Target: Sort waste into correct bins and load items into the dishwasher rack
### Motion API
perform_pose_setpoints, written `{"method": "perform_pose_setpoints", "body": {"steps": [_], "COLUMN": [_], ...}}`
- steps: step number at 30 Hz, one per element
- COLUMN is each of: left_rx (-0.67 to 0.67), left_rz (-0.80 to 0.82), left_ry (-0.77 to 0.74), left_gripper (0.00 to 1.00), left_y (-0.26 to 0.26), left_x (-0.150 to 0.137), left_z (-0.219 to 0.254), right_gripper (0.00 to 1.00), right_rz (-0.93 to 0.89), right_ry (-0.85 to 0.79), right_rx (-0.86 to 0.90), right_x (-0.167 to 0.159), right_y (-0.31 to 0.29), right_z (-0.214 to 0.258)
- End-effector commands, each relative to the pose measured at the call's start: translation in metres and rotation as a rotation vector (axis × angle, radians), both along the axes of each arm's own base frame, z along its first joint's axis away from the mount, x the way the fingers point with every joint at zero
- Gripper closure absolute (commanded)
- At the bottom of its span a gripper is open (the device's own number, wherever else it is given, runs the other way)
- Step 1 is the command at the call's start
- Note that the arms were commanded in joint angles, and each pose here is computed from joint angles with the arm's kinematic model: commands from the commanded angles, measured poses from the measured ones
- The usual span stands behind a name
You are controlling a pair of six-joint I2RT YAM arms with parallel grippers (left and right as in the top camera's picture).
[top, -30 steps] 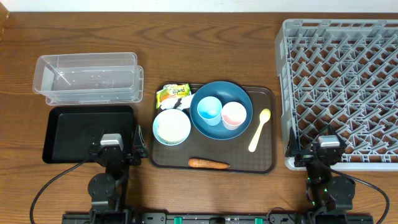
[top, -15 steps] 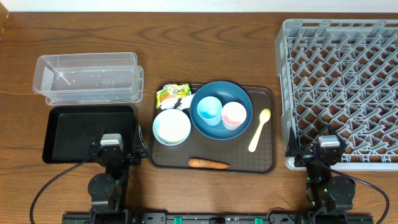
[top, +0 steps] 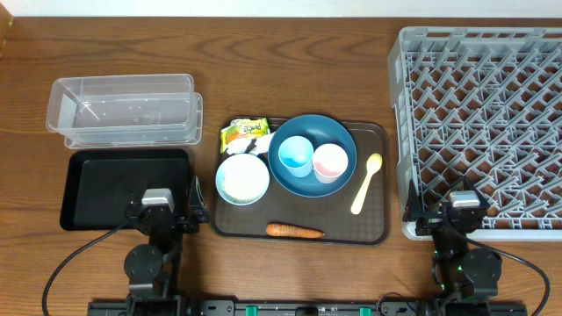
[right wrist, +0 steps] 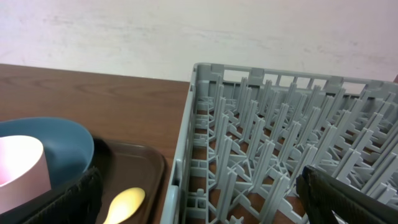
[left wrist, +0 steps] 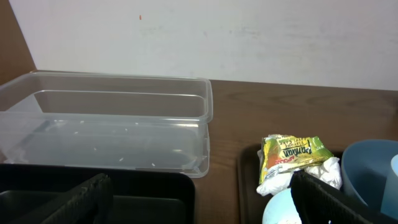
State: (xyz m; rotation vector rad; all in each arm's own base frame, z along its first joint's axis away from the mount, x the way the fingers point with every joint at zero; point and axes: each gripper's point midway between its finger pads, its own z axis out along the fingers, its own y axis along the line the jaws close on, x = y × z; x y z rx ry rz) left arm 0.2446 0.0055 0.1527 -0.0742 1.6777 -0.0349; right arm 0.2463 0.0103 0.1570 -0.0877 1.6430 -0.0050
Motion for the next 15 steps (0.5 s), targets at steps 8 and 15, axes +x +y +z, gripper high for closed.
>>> {"method": "perform_pose_setpoints", "body": {"steps": [8, 15], "left_rx": [-0.001, -0.001], "left_rz": [0.013, 0.014], "left_ry": [0.044, 0.044], "left_gripper": [0.07, 0.07], "left_y": [0.0027, 0.0028], "left_x": [-0.0006, -0.0006], "left_z": [-0.0156, -0.0156], "right_gripper": [0.00, 0.01], "right_rz": [0.004, 0.009], "right_ry": [-0.001, -0.004], "right_rx": [0.013, 0.014], "right_x": [-0.0003, -0.0003], "right_y": [0.0011, 0.0019], "right_z": [0.0001, 0.0008]}}
